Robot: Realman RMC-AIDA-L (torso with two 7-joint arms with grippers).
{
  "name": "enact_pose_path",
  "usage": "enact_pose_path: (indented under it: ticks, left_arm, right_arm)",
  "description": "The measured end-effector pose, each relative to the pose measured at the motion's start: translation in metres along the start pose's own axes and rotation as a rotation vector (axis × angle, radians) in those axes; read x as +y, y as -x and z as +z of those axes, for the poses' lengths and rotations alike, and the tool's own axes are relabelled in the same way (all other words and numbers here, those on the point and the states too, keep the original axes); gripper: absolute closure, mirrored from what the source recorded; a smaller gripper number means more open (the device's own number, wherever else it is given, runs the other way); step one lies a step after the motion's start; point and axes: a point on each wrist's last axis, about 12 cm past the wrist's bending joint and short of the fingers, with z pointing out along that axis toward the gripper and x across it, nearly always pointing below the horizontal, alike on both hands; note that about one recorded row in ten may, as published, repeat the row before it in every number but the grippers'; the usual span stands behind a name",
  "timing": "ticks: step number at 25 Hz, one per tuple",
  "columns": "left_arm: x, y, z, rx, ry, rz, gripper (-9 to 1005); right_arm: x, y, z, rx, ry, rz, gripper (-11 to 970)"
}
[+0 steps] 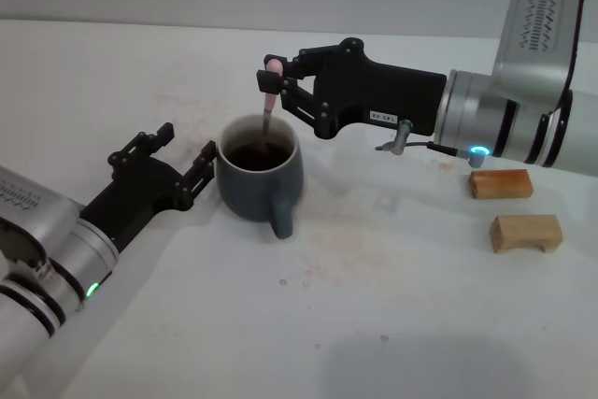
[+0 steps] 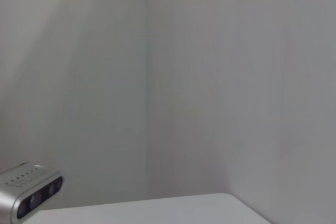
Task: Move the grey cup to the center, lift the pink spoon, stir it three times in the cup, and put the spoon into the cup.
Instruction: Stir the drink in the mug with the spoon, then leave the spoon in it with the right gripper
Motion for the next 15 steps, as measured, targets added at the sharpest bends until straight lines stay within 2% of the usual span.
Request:
enact_pose_path:
  ticks: [8, 11, 15]
  left_arm:
    - [-0.008, 0.004, 0.001, -0.032, -0.034, -0.005, 350]
    - [-0.004, 0.007, -0.003, -0.069, -0.008, -0.02, 350]
    - [0.008, 0.007, -0.013, -0.098, 0.071, -0.031, 350]
  right_arm:
    - [-0.002, -0.003, -0.004, -0.001, -0.025, 0.001, 850]
    - [-0.002, -0.005, -0.006, 0.005, -0.035, 0.006, 850]
    - [-0.001, -0.01, -0.009, 0.019, -0.052, 0.022, 850]
